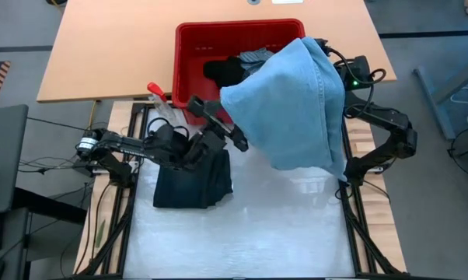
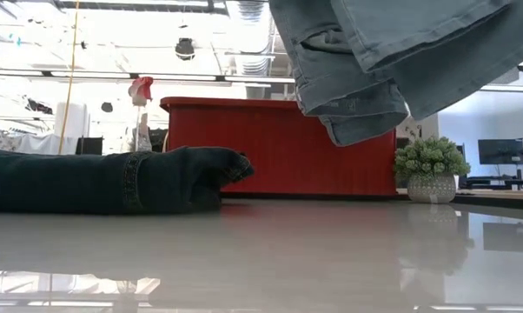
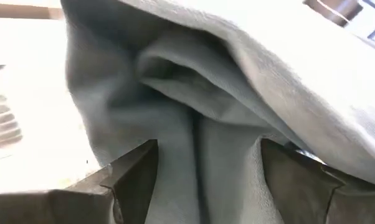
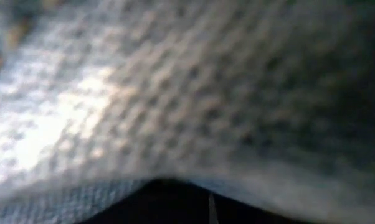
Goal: Fold Laundry from Bin
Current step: Fold the light blue pants
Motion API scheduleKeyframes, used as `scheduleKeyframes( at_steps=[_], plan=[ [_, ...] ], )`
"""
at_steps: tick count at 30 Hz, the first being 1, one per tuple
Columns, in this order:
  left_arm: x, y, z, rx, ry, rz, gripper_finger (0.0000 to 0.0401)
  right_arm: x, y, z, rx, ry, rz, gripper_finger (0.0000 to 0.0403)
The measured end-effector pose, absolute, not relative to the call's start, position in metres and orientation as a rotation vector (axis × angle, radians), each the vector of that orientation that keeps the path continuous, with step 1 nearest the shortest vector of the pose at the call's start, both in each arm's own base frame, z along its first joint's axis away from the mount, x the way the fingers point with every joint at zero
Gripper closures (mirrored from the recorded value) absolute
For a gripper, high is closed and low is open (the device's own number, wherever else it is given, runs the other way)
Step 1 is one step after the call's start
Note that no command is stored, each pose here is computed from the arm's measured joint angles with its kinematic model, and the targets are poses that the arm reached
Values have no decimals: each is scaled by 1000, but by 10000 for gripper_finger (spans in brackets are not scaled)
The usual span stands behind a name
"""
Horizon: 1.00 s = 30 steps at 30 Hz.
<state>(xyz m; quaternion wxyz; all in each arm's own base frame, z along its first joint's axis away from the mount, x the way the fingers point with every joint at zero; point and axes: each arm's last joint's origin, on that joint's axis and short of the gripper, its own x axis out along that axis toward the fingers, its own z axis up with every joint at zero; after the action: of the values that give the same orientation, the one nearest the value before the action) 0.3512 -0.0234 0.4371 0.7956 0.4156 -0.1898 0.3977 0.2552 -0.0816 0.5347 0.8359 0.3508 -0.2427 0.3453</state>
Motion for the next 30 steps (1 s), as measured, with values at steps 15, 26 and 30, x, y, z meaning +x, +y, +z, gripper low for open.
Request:
scheduleKeyframes(
  at_steps=[15,26,30],
  plan=[
    [326,-28,454,898,-646,1023,136,256,-80,535,763,-533,719,372],
    [338,-29,447,1007,-481,976,136,260,-81,533,753,-535,669,371],
    [326,-34,451,982,-471,1113,136,257,-84,534,743,-544,664,372]
  ],
)
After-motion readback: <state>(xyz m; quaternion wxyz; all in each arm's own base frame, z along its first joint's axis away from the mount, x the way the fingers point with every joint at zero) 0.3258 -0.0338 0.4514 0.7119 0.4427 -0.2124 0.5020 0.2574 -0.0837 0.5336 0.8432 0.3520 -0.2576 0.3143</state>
